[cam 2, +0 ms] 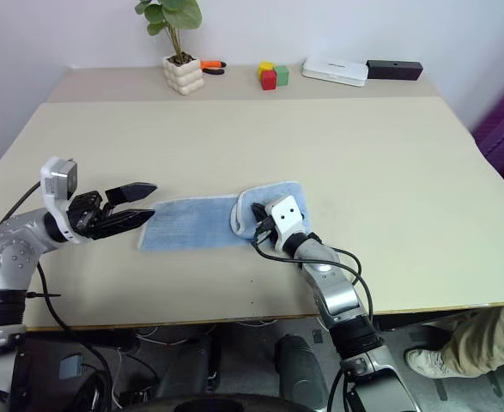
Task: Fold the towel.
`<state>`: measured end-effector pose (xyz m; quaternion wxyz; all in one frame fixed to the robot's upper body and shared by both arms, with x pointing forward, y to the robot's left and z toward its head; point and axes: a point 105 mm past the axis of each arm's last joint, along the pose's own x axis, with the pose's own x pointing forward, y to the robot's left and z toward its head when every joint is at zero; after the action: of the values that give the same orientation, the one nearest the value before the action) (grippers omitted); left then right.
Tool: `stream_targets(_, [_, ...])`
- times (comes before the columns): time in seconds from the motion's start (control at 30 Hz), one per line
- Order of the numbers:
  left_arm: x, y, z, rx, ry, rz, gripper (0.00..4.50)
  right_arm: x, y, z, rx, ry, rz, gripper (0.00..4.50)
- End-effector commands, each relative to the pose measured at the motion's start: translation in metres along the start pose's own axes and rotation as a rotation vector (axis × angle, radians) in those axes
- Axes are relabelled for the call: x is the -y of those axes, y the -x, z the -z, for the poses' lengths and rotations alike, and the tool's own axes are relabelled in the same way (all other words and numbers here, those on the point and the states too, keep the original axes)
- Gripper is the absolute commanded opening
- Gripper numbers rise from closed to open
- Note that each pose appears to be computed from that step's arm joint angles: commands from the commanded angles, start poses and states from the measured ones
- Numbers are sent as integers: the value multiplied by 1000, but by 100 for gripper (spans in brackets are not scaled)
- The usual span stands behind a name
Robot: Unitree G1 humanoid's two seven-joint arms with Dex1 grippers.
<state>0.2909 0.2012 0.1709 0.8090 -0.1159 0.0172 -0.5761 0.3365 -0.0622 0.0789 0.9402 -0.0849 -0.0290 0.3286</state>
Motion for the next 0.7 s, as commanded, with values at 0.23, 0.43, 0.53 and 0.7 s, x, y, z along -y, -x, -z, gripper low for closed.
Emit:
stream_targets(0.23, [4, 4, -14, 8, -53, -5, 450, -21, -2, -16, 24, 167, -160, 56])
stream_targets(0.43, [1, 5, -13, 9, -33, -26, 450, -7, -1, -75, 144, 267, -204, 336])
stream_targets(0.53, [-5, 6, -13, 12, -17, -64, 450, 14, 0, -102, 184, 235, -153, 444])
stream_targets(0.7, [-20, 14, -14, 65, 65, -224, 450, 47, 13, -129, 189, 140, -165, 444])
